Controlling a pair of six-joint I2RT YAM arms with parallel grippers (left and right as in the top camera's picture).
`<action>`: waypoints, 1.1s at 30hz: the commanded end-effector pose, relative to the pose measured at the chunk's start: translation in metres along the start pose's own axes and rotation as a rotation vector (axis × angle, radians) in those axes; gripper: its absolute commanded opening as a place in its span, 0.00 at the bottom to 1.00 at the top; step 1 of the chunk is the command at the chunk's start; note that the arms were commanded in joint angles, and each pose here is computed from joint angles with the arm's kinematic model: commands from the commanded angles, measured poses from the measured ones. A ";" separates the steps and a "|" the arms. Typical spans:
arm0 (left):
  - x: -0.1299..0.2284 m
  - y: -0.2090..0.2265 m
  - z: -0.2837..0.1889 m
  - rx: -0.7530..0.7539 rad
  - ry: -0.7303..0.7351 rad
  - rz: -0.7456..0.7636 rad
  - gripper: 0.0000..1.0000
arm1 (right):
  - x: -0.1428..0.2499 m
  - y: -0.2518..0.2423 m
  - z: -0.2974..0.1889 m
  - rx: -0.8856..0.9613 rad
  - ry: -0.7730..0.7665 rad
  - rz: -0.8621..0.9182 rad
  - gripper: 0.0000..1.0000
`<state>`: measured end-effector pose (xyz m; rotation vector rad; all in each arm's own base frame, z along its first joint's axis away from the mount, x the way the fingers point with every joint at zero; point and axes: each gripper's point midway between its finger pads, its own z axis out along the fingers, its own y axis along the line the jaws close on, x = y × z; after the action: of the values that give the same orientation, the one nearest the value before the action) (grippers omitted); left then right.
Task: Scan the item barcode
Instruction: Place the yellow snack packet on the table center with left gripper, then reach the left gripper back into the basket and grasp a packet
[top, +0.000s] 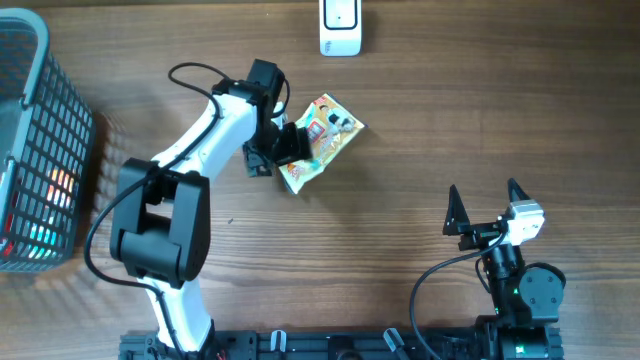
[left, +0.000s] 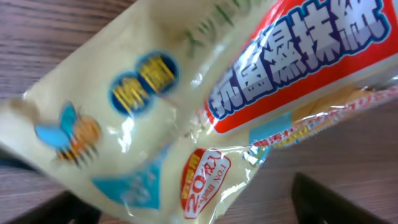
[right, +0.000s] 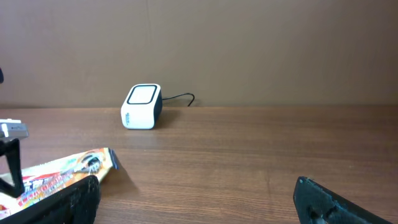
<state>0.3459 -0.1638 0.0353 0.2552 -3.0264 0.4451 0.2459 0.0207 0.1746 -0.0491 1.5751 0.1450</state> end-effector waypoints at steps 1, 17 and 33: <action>-0.012 0.004 -0.029 -0.008 -0.040 0.023 1.00 | -0.002 -0.003 0.000 0.014 -0.011 -0.009 1.00; 0.002 0.169 -0.401 -0.107 -0.850 -0.472 1.00 | -0.002 -0.003 0.000 0.013 -0.011 -0.010 1.00; -0.008 0.388 -0.382 -0.183 -0.836 -1.074 1.00 | -0.002 -0.003 0.000 0.014 -0.011 -0.010 1.00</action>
<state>0.2945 0.2871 0.3165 2.2769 -2.9441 -0.0614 0.2459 0.0208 0.1745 -0.0494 1.5755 0.1453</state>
